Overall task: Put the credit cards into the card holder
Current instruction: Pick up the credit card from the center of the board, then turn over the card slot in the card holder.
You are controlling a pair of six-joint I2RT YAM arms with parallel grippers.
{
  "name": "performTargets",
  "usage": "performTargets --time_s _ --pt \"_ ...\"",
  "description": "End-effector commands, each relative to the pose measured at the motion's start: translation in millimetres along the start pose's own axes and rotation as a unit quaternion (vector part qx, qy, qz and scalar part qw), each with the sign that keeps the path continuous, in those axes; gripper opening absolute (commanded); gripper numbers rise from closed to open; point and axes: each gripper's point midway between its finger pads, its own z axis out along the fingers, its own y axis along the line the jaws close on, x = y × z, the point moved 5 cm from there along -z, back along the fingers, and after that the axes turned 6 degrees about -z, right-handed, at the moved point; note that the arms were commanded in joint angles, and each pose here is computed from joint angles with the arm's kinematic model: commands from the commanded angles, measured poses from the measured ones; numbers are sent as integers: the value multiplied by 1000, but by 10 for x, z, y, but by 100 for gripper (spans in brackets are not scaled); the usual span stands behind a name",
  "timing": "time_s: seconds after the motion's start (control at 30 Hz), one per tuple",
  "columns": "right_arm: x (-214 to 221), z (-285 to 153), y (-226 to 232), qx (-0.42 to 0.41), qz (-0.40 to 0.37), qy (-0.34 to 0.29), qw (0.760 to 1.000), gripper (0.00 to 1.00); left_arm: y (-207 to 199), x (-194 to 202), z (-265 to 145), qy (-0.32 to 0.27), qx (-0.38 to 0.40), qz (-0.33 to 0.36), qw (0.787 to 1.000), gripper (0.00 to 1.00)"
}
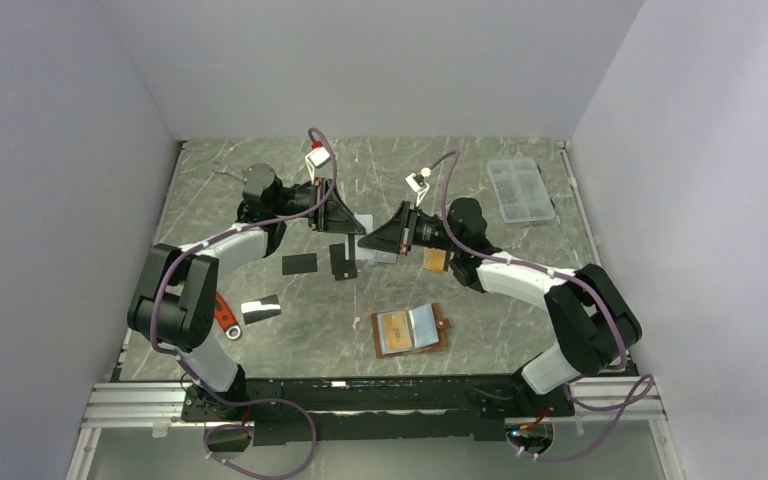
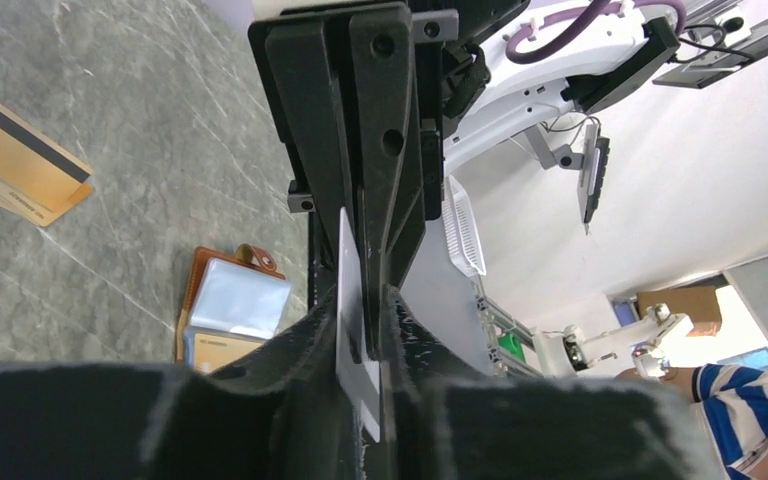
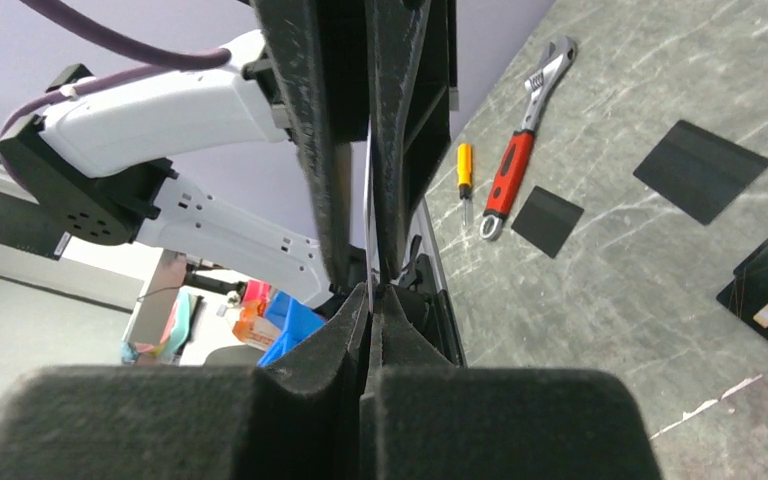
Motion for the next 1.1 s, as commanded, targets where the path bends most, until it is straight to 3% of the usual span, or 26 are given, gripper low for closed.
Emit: performTargets --time_s 0.0,0.07,0.2,0.33,0.4,0.6,0.8,1.07 --pt "91 -64 44 13 -18 6 1000 0 -245 -88 6 -3 12 62 998 31" --pt "154 -105 3 32 -14 16 999 0 -261 -117 -17 -8 10 65 998 43" --pt "260 -212 -89 92 -13 45 995 0 -216 -159 -113 -14 -6 67 998 55" --pt "400 -425 -257 231 -32 92 968 0 69 -63 -220 -12 -81 23 996 68" --pt "542 -567 -311 299 -26 119 946 0 191 54 -211 7 -127 49 991 69" --pt "1074 -1000 -416 439 6 162 884 0 500 538 -52 81 -179 11 980 65" --pt "1424 -1307 -549 507 35 176 843 0 603 1092 191 144 -175 -44 973 65" --pt "1708 -1569 -790 578 70 173 794 0 678 1430 279 186 -172 -91 963 67"
